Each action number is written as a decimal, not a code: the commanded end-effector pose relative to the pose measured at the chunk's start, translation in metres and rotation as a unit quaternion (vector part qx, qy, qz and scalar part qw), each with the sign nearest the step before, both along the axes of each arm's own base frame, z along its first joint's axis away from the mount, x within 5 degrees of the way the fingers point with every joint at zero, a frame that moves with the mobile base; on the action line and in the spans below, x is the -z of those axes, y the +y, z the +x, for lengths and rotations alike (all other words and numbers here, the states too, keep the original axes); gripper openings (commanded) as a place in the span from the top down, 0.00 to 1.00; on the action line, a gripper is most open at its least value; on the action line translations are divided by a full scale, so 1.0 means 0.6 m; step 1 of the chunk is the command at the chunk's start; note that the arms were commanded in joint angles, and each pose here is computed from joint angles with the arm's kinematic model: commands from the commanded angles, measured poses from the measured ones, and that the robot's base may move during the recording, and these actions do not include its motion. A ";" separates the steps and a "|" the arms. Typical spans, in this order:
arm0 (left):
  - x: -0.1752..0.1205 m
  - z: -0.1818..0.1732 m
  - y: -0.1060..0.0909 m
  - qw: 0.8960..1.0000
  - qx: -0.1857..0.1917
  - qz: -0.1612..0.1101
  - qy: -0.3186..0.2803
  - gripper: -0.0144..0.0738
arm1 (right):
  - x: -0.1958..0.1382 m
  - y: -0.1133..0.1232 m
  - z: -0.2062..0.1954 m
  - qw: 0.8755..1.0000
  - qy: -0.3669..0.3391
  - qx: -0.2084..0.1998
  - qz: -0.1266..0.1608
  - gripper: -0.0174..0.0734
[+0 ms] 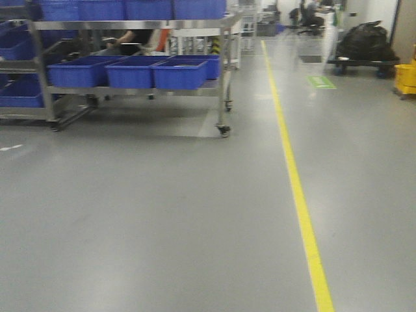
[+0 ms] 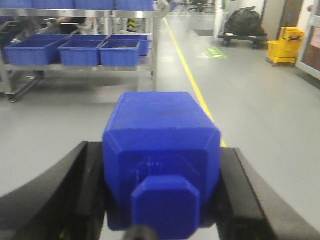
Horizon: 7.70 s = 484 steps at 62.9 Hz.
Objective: Pick and sort blue part to right shelf
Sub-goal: 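Drive the base away from the table holding both blue parts, then drive along the aisle toward the shelf of empty blue bins, then position both grippers with the blue parts over two empty blue bins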
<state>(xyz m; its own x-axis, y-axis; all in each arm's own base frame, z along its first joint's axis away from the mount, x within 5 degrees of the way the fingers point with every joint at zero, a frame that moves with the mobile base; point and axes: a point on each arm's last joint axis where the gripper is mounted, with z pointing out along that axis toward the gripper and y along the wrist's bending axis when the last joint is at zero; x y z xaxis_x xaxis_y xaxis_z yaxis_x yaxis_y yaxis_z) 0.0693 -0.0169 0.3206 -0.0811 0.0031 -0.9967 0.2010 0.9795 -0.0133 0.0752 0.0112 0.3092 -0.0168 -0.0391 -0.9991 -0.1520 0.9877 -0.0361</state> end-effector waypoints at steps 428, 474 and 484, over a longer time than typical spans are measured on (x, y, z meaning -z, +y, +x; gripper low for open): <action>-0.031 -0.001 0.004 0.998 -0.015 -0.016 -0.051 0.46 | -0.029 0.000 -0.002 0.998 -0.058 -0.001 -0.003 0.37; -0.031 -0.001 0.004 0.998 -0.015 -0.016 -0.051 0.46 | -0.029 0.000 -0.002 0.998 -0.058 -0.001 -0.003 0.37; -0.031 -0.001 0.004 0.998 -0.015 -0.016 -0.051 0.46 | -0.029 0.000 -0.002 0.998 -0.058 -0.001 -0.003 0.37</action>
